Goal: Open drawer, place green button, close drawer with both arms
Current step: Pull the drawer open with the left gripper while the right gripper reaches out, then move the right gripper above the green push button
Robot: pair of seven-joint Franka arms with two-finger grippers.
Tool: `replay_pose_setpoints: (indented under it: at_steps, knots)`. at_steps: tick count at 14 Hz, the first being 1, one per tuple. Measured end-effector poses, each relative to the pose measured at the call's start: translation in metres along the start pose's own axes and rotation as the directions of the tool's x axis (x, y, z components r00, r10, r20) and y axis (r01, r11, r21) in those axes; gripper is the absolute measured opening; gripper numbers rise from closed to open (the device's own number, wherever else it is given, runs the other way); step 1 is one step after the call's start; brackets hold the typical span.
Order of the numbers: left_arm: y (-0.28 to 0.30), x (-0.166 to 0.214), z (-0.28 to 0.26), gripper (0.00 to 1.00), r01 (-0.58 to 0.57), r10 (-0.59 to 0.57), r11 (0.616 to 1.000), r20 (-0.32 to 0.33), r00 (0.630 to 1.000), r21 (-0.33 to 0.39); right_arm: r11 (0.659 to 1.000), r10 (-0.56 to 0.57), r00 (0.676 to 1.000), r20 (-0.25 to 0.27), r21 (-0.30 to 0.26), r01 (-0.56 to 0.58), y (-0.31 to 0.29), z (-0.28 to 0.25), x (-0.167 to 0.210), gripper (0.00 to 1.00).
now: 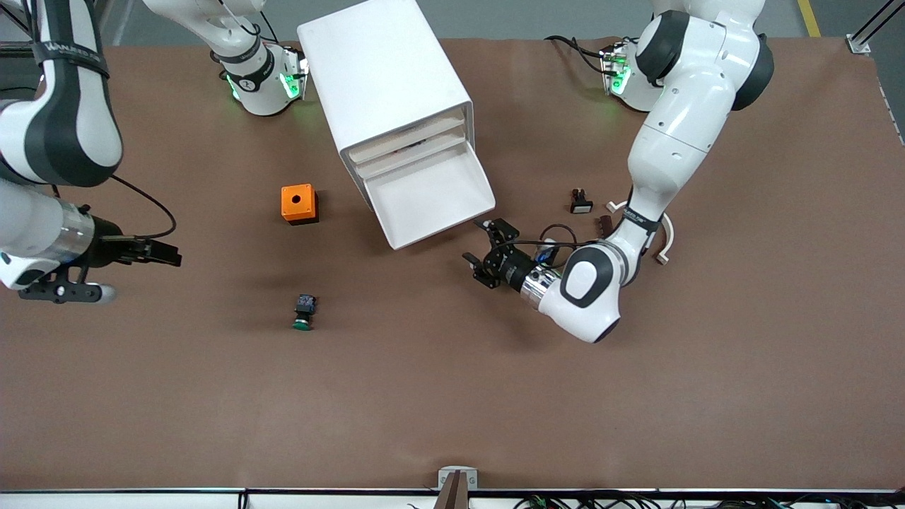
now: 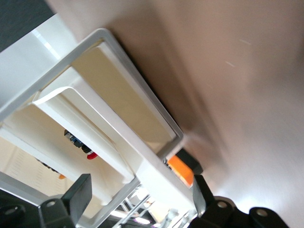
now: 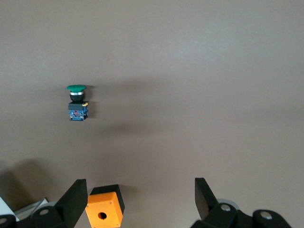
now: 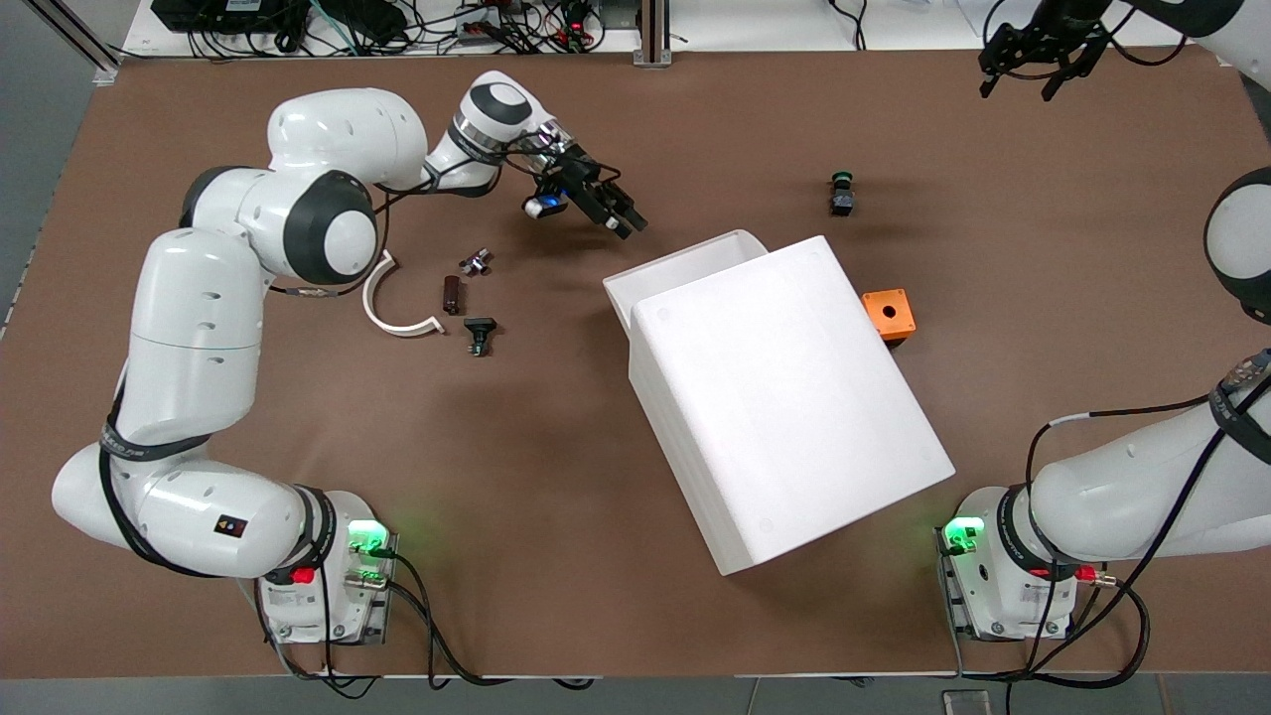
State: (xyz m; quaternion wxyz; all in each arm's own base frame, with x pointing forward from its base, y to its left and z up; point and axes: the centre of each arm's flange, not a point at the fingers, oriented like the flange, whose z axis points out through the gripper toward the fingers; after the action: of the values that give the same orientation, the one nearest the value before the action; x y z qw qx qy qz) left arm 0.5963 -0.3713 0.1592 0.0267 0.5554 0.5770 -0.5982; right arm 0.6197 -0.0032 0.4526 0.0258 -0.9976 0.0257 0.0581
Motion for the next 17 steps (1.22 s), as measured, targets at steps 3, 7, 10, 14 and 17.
replay_pose_setpoints:
  at_steps: [3,7,10,14,17]
  knots:
    - [0.003,0.004,-0.044,0.94,-0.272,0.269,0.96,-0.041,0.962,-0.073,1.0,-0.015,1.0,-0.017,0.003,0.015,-0.014,0.021,0.011,1.0]
    - [-0.004,-0.019,-0.083,0.96,-0.574,0.524,0.81,-0.29,0.801,-0.12,0.999,-0.035,0.998,-0.049,-0.004,0.035,-0.034,0.064,0.016,1.0]
    - [-0.022,-0.058,-0.105,0.99,-0.727,0.594,0.681,-0.514,0.619,-0.088,1.0,-0.026,0.998,-0.049,-0.009,0.025,-0.055,0.089,0.019,1.0]
    - [-0.046,-0.1,-0.119,1.0,-0.806,0.562,0.592,-0.71,0.424,-0.012,1.0,0.01,0.995,-0.096,-0.009,-0.011,-0.083,0.128,0.017,1.0]
    - [-0.055,-0.115,-0.131,1.0,-0.828,0.512,0.558,-0.808,0.291,0.055,0.999,0.033,0.991,-0.133,-0.005,-0.034,-0.103,0.159,0.012,1.0]
